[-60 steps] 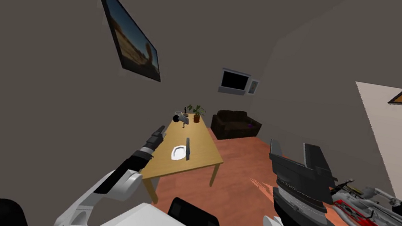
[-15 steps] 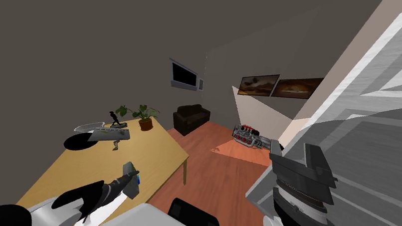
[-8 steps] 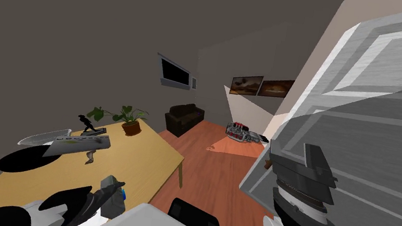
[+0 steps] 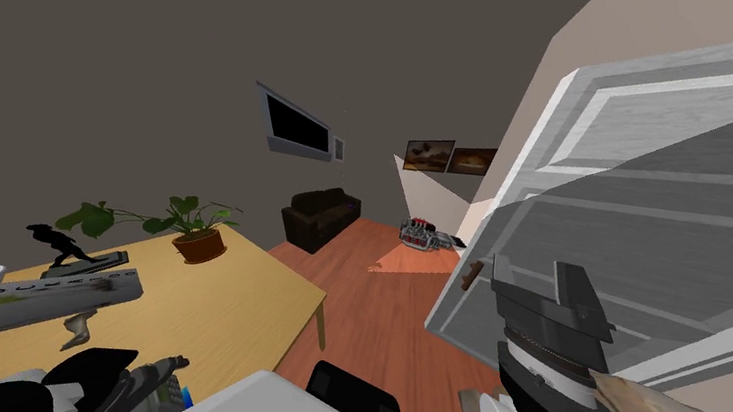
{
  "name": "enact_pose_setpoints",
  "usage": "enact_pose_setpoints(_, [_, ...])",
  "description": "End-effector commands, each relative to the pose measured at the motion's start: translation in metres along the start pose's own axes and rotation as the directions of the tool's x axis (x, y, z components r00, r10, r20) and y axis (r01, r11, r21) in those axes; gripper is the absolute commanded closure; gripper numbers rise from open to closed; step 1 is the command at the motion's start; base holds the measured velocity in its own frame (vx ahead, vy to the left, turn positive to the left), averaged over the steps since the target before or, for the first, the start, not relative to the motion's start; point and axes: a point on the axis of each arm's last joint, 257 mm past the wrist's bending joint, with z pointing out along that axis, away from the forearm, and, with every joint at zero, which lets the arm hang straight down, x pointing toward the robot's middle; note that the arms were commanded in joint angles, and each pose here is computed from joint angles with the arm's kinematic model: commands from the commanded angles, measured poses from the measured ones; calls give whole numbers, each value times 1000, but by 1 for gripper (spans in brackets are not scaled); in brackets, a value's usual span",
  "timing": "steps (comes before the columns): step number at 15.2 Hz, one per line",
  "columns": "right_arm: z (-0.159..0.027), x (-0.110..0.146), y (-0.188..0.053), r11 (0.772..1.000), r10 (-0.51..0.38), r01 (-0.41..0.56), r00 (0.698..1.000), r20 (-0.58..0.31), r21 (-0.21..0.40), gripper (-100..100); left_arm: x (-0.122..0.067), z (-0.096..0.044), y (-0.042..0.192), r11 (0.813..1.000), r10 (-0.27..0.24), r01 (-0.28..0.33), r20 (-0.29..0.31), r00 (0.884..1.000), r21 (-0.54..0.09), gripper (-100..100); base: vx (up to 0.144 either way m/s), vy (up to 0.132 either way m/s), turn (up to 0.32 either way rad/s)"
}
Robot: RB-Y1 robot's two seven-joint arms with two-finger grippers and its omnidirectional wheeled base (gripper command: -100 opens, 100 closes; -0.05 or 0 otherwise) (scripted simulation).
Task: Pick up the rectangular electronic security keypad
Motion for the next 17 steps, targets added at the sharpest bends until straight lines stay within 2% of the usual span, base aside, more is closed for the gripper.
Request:
enact_pose_setpoints(1, [0, 0, 0, 1000, 0, 0, 1000, 0, 0, 0, 5, 4, -4, 1000, -9, 9, 0, 1000, -2, -100, -18, 30, -48])
enact_pose_setpoints(9, [0, 0, 0, 1000, 0, 0, 1000, 0, 0, 0, 26, 20, -24, 999, -44, 44, 8, 999, -8, -100, -73, 53, -77])
enact_pose_setpoints(10, [0, 0, 0, 1000, 0, 0, 1000, 0, 0, 0, 22, 18, -21, 999, -37, 37, 6, 999, -6, -100, -40, 36, -34])
enact_pose_setpoints(11, [0, 0, 0, 1000, 0, 0, 1000, 0, 0, 0, 23, 18, -22, 999, -40, 40, 6, 999, -8, 100, -15, 14, -4])
enact_pose_setpoints(15, [0, 0, 0, 1000, 0, 0, 1000, 0, 0, 0, 23, 18, -20, 999, -42, 42, 6, 999, -12, 100, -3, 2, 5])
enact_pose_setpoints(17, [0, 0, 0, 1000, 0, 0, 1000, 0, 0, 0, 16, 12, -13, 1000, -27, 27, 3, 1000, -6, 100, 68, -43, 102])
